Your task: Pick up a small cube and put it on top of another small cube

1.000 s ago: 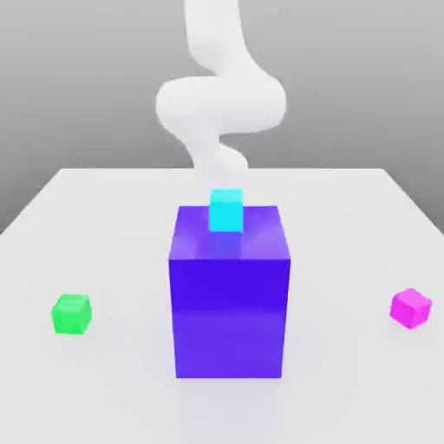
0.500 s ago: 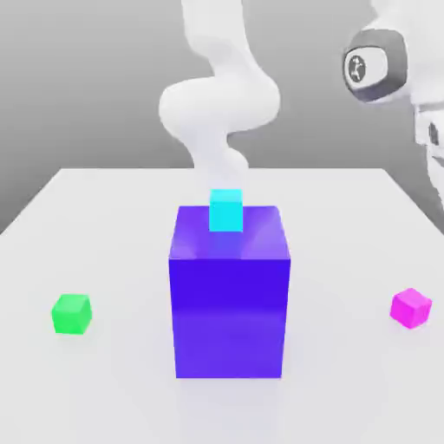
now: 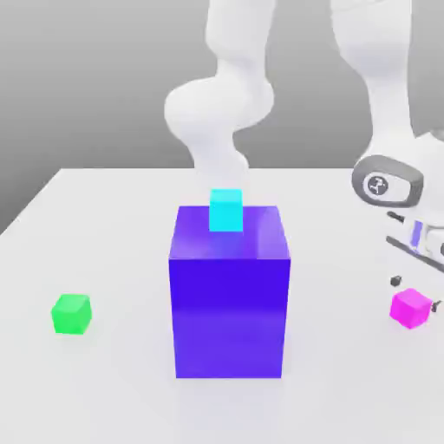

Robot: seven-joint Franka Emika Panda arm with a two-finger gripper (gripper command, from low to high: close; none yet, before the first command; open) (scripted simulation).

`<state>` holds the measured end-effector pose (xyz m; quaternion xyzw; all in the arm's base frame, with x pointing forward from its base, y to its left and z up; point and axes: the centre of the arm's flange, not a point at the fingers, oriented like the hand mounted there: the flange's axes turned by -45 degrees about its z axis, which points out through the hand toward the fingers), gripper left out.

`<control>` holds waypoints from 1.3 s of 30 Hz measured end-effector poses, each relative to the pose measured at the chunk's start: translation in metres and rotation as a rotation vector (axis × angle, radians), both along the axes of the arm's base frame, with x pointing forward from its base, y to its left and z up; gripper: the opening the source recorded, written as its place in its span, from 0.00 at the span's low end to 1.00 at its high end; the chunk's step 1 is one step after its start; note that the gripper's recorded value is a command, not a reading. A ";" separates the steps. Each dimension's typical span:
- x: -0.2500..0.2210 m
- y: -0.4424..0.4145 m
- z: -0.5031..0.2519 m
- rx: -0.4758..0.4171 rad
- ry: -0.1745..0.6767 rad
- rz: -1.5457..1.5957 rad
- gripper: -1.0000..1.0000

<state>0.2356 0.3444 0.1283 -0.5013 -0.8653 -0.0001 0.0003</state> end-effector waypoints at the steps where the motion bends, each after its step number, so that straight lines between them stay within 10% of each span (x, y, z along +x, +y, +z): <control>1: 0.000 0.000 0.000 0.000 0.000 0.000 0.00; 14: 0.006 0.007 0.061 0.002 -0.010 0.000 0.00; 22: 0.121 -0.009 0.081 0.015 -0.117 -0.183 0.00; 30: 0.234 -0.188 0.114 -0.055 -0.206 -0.569 0.00; 39: 0.240 -0.436 0.146 -0.157 -0.250 -1.040 0.00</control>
